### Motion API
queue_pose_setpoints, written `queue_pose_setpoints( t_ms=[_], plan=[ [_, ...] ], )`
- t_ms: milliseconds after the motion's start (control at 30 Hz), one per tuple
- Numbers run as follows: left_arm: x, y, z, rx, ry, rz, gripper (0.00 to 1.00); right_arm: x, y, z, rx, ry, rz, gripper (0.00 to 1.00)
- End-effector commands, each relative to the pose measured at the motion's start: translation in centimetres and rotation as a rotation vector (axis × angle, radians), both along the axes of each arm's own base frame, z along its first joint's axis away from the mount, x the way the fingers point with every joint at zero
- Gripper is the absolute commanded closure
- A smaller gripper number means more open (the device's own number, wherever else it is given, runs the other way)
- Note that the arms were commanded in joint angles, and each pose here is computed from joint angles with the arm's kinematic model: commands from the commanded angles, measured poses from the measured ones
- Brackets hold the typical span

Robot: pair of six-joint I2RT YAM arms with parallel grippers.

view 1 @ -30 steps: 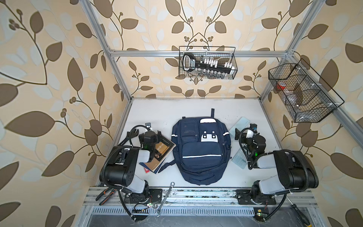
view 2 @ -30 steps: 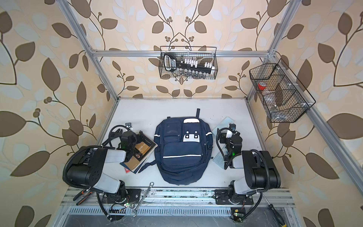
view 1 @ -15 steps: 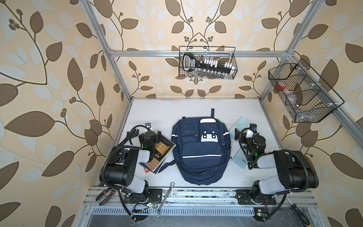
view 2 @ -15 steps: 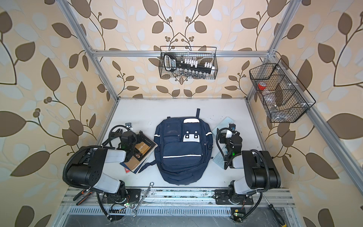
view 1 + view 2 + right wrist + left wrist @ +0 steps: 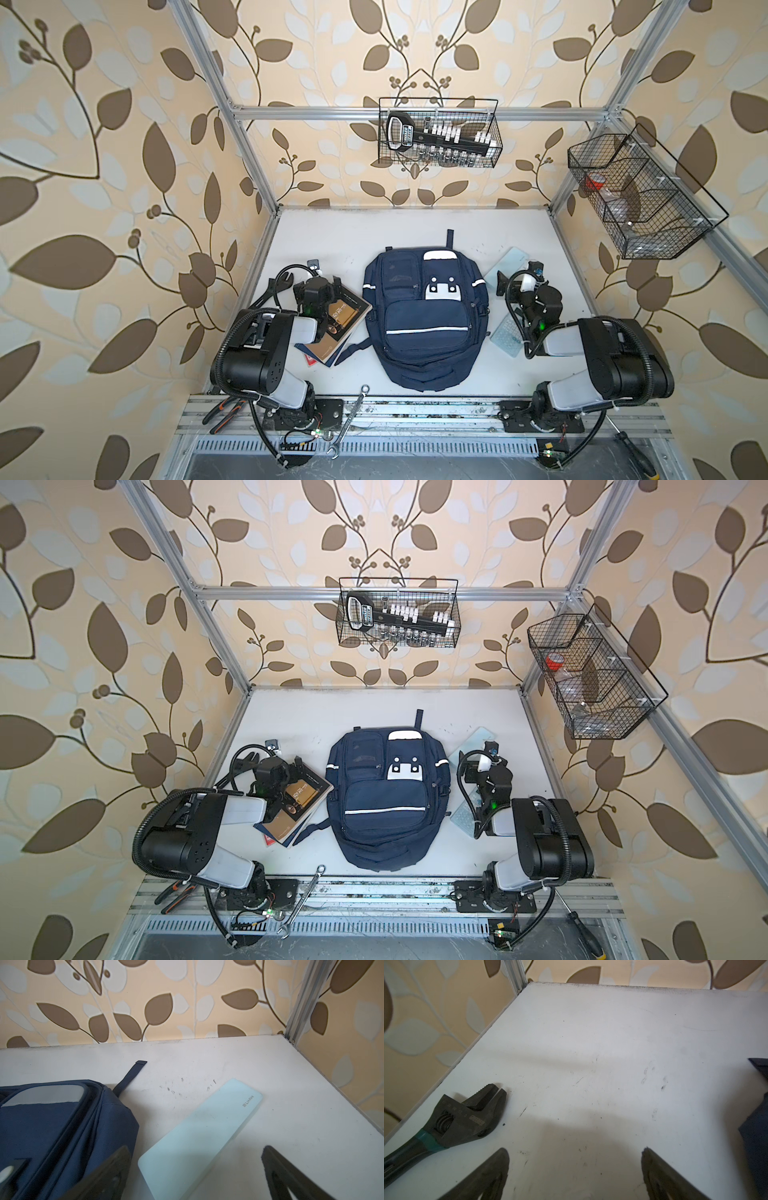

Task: Pack the student bag
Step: 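Raise both grippers and swing them toward the navy backpack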

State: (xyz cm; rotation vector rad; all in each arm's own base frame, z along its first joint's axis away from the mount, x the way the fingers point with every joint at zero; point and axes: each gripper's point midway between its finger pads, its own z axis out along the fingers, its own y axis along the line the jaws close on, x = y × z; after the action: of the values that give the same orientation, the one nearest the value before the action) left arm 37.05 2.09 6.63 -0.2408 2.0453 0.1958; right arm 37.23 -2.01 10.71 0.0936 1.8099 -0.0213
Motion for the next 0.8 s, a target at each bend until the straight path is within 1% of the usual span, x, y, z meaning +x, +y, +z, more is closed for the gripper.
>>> queue_pose_setpoints(
  t_ms=[0,33,67,100,133,167,200,233,267,300,333,367,433,467,500,533,600,633,700,767],
  plan=[
    [1.8,0.6,4.4,0.015,0.012,0.037,0.01,1.2,-2.4,3.2,0.02,0.024,-0.159,0.0],
    [2.2,1.3,5.8,0.03,0.024,0.084,0.01,1.6,-2.8,4.4,0.039,0.049,-0.186,0.0],
    [2.4,2.6,8.1,0.039,0.001,0.191,0.01,1.6,-3.3,6.1,0.089,0.07,-0.234,0.0],
    [1.7,3.9,10.3,0.02,0.004,0.302,0.01,1.3,-3.4,7.6,0.162,0.103,-0.27,0.0],
    [1.0,4.5,12.3,-0.027,-0.005,0.376,0.01,1.0,-3.1,8.7,0.208,0.119,-0.267,0.0],
    [0.0,4.6,13.8,-0.095,0.005,0.432,0.01,0.4,-3.1,9.4,0.286,0.109,-0.293,0.01],
    [-1.3,4.2,14.9,-0.196,0.021,0.462,0.01,-0.8,-3.9,9.0,0.387,0.108,-0.384,0.0],
    [-1.9,3.0,15.3,-0.286,0.04,0.429,0.02,-1.9,-4.5,8.1,0.478,0.111,-0.467,0.01],
    [-2.3,0.9,15.3,-0.383,0.068,0.346,0.06,-2.7,-4.5,7.0,0.563,0.148,-0.477,0.0],
    [-3.0,-1.4,14.8,-0.479,0.104,0.273,0.09,-2.9,-4.0,6.6,0.604,0.179,-0.434,0.01],
    [-3.7,-3.6,14.6,-0.539,0.131,0.201,0.11,-3.2,-3.2,6.0,0.614,0.235,-0.4,0.01],
    [-5.1,-5.6,14.1,-0.567,0.169,0.151,0.12,-3.5,-2.1,5.5,0.601,0.304,-0.361,0.01],
    [-8.1,-8.7,12.5,-0.572,0.251,0.095,0.11,-4.3,-0.2,4.6,0.531,0.436,-0.331,0.01],
    [-9.9,-10.7,11.4,-0.59,0.299,0.056,0.11,-5.2,0.7,4.3,0.464,0.502,-0.343,0.01],
    [-11.7,-12.4,10.0,-0.621,0.352,0.03,0.06,-6.0,1.4,4.2,0.385,0.545,-0.375,0.01],
    [-13.3,-13.6,8.4,-0.642,0.403,0.013,0.01,-6.7,2.1,4.3,0.32,0.567,-0.4,0.0],
    [-16.6,-16.1,5.2,-0.699,0.508,-0.005,0.01,-7.8,4.3,4.9,0.219,0.581,-0.41,0.01],
    [-17.7,-17.1,4.3,-0.725,0.541,-0.011,0.01,-8.0,5.7,5.2,0.195,0.586,-0.374,0.01],
    [-19.7,-19.1,2.5,-0.76,0.606,-0.028,0.01,-8.7,8.5,5.6,0.186,0.585,-0.289,0.01],
    [-20.7,-20.9,1.9,-0.755,0.637,-0.055,0.01,-9.8,9.9,5.7,0.21,0.568,-0.251,0.01]
  ],
)
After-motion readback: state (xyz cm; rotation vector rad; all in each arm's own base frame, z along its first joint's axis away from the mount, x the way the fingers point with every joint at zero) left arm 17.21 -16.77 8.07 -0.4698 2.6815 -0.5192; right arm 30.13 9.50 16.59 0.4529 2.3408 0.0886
